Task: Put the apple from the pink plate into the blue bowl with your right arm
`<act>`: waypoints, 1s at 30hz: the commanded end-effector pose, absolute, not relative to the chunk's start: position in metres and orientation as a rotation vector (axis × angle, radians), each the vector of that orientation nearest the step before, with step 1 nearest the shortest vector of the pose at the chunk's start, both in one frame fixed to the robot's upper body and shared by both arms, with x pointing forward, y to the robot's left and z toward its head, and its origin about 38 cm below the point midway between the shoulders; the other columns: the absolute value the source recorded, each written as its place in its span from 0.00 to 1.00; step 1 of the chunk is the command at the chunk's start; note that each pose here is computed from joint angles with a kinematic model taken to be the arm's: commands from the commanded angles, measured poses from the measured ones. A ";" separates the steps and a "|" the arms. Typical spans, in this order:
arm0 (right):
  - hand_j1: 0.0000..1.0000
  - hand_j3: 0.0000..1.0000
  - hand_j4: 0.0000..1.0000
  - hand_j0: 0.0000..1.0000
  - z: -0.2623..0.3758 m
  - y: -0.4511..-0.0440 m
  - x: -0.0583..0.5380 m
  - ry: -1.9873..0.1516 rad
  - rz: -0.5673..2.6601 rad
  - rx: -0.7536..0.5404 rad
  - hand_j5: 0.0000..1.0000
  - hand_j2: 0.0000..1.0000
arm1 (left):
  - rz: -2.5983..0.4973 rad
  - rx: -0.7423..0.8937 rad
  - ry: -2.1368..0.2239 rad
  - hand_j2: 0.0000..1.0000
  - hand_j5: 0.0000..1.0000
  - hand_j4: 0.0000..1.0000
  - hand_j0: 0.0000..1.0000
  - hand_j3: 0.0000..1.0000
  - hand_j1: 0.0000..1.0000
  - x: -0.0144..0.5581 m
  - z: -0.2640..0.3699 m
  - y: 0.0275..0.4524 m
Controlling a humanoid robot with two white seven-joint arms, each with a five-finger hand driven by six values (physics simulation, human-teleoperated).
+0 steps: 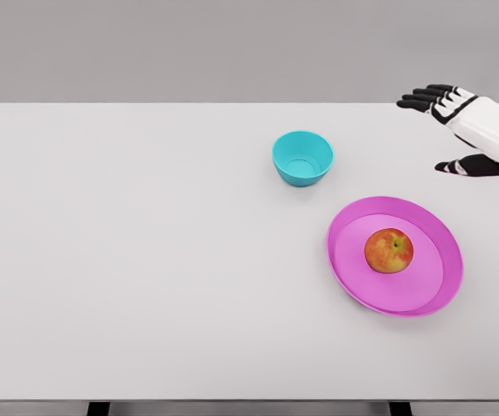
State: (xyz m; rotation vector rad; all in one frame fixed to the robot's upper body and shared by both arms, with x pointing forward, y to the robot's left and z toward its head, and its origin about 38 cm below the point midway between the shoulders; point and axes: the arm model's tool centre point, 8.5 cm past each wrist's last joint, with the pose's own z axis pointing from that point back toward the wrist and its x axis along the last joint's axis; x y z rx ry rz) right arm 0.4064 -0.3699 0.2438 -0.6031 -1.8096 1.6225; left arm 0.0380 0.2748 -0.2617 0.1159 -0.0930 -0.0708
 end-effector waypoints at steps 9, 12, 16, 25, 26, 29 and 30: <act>1.00 1.00 1.00 1.00 0.247 -0.364 0.384 -1.712 1.796 -0.544 1.00 1.00 | -0.071 0.116 -0.093 1.00 1.00 1.00 1.00 1.00 1.00 0.038 -0.262 0.275; 1.00 1.00 1.00 1.00 0.240 -0.350 0.373 -1.509 2.013 -0.428 1.00 1.00 | -0.071 0.116 -0.093 1.00 1.00 1.00 1.00 1.00 1.00 0.038 -0.262 0.275; 1.00 1.00 1.00 1.00 0.230 -0.340 0.363 -1.440 2.090 -0.358 1.00 1.00 | -0.071 0.116 -0.094 1.00 1.00 1.00 1.00 1.00 1.00 0.038 -0.262 0.275; 1.00 1.00 1.00 1.00 0.197 -0.338 0.357 -1.374 2.092 -0.266 1.00 1.00 | -0.072 0.116 -0.093 1.00 1.00 1.00 1.00 1.00 1.00 0.038 -0.262 0.275; 1.00 1.00 1.00 1.00 0.191 -0.337 0.356 -1.363 2.095 -0.249 1.00 1.00 | -0.071 0.116 -0.094 1.00 1.00 1.00 1.00 1.00 1.00 0.038 -0.262 0.275; 1.00 1.00 1.00 1.00 0.185 -0.336 0.354 -1.349 2.100 -0.230 1.00 1.00 | -0.071 0.116 -0.093 1.00 1.00 1.00 1.00 1.00 1.00 0.038 -0.262 0.275; 1.00 1.00 1.00 1.00 0.180 -0.332 0.355 -1.357 2.090 -0.218 1.00 1.00 | -0.072 0.116 -0.094 1.00 1.00 1.00 1.00 1.00 1.00 0.038 -0.262 0.275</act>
